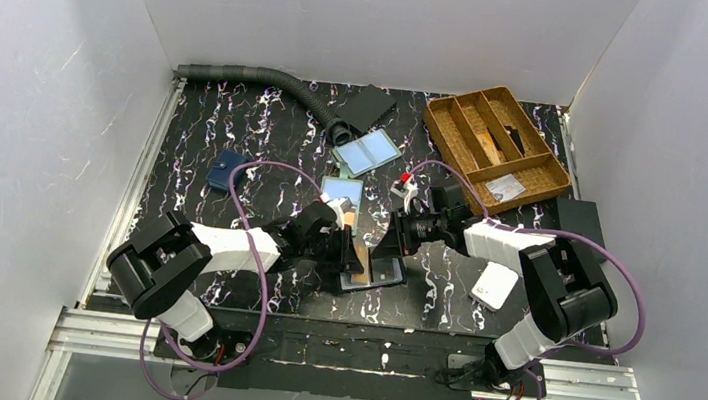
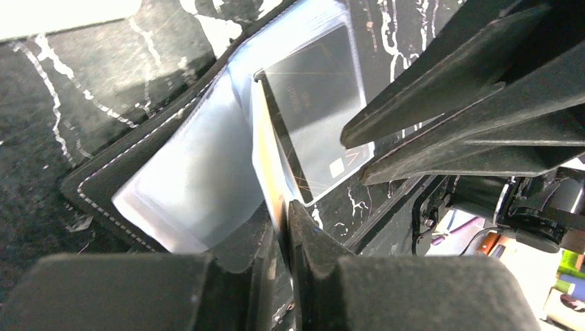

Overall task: Take the credit cards out of the card holder
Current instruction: Remove the credit card from the card holder.

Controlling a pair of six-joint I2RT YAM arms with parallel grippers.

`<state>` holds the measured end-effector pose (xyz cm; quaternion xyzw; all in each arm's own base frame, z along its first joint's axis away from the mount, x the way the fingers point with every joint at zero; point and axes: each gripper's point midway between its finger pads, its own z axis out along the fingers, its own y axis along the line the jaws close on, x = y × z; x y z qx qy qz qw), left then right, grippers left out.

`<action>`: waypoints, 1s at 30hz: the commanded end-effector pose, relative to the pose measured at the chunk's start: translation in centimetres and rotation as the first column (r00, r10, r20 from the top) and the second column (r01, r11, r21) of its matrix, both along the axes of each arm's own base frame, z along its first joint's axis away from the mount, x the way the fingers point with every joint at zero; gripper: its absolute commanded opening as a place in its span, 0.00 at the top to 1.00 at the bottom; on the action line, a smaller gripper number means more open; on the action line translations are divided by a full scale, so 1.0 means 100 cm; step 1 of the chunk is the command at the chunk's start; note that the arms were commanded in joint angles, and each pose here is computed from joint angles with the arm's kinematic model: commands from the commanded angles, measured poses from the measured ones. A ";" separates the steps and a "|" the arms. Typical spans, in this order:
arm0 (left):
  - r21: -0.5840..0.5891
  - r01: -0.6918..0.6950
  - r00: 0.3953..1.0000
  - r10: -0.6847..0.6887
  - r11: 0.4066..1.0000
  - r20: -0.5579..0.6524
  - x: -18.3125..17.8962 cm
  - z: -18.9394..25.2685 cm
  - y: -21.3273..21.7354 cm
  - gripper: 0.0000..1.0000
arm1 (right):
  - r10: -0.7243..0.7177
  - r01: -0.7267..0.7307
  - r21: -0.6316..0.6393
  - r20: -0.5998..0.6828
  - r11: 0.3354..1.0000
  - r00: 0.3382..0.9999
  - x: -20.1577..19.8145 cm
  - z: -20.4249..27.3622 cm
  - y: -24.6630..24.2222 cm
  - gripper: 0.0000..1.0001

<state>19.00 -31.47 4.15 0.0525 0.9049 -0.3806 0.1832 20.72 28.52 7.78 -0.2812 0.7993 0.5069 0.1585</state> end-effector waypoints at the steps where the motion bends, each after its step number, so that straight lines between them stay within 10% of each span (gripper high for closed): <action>1: -0.013 -0.020 0.999 0.020 1.000 -0.049 -0.004 -0.006 0.006 0.87 | -0.019 0.019 -0.010 -0.010 1.000 1.000 0.004 -0.009 -0.001 0.71; 15: -0.127 -0.127 0.985 0.110 0.984 -0.129 0.003 0.002 0.010 0.64 | -0.032 0.030 -0.043 -0.043 0.999 0.999 0.003 -0.023 -0.003 0.71; 30: -0.243 -0.276 0.951 0.228 0.930 -0.208 0.012 0.001 0.024 0.69 | -0.031 0.029 -0.046 -0.046 0.999 0.998 0.003 -0.024 -0.003 0.71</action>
